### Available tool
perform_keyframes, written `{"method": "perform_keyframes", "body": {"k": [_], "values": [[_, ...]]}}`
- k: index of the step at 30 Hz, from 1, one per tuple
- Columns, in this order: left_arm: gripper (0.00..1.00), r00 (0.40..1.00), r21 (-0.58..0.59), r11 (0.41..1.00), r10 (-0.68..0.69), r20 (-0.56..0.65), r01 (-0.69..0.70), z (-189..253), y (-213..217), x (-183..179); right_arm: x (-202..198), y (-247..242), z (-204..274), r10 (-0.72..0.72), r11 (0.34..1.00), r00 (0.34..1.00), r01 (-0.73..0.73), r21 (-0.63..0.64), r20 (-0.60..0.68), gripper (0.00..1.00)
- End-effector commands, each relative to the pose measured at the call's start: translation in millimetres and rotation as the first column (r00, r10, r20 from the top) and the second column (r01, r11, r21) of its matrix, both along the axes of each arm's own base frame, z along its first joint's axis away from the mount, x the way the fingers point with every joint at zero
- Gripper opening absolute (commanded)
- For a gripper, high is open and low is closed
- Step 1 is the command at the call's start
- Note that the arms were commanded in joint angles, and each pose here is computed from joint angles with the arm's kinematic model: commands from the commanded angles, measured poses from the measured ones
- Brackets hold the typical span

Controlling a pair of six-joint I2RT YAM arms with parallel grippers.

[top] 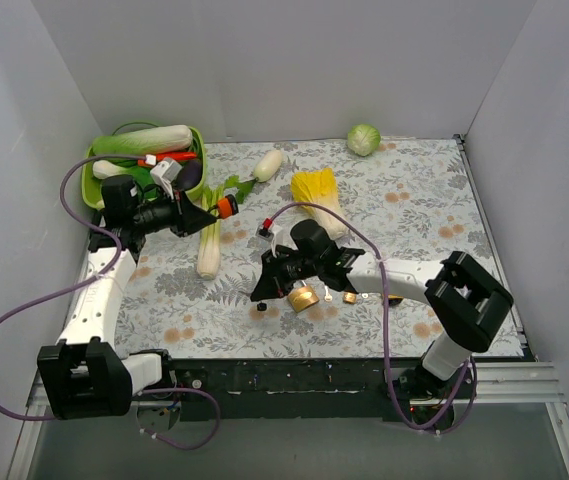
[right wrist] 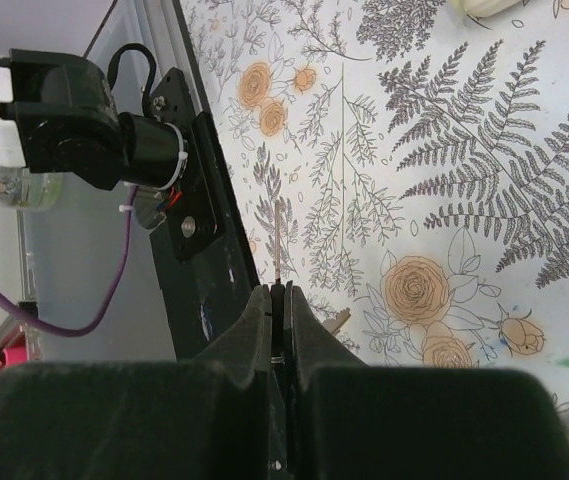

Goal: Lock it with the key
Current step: Place the key at the center of the board.

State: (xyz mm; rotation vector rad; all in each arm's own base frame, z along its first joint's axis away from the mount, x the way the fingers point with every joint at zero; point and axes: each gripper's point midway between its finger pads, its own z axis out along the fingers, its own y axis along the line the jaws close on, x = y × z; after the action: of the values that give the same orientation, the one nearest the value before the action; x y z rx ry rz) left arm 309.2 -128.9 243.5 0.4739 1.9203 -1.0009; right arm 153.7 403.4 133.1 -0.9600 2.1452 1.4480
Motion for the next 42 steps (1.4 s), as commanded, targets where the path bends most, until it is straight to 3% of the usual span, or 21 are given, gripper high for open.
{"method": "perform_keyframes", "body": {"k": [1,4,13,27,42], "values": [[0.00,0.996,-0.006,1.000,0.008,0.090,-0.008,21.2,0.7,-7.9,7.7,15.6,-1.6,-0.042,0.998,0.999,0.043,0.044,-0.034,0.01],[0.00,0.995,0.006,1.000,0.005,0.098,-0.006,20.1,1.5,-12.8,6.2,15.5,-18.0,-0.050,0.999,0.996,0.051,0.014,-0.078,0.01],[0.00,0.992,0.035,0.999,-0.002,0.124,-0.002,20.7,3.5,-24.7,32.5,-1.0,-69.3,-0.140,0.982,0.989,0.132,-0.135,-0.051,0.01],[0.00,0.991,0.037,0.999,0.000,0.135,-0.005,19.3,4.4,-19.9,71.8,-43.2,-101.0,-0.226,0.891,0.957,0.278,-0.360,0.180,0.01],[0.00,0.991,0.050,0.999,-0.006,0.133,-0.001,16.2,5.6,-13.5,93.4,-63.8,-111.9,-0.323,0.811,0.919,0.391,-0.435,0.225,0.01]]}}
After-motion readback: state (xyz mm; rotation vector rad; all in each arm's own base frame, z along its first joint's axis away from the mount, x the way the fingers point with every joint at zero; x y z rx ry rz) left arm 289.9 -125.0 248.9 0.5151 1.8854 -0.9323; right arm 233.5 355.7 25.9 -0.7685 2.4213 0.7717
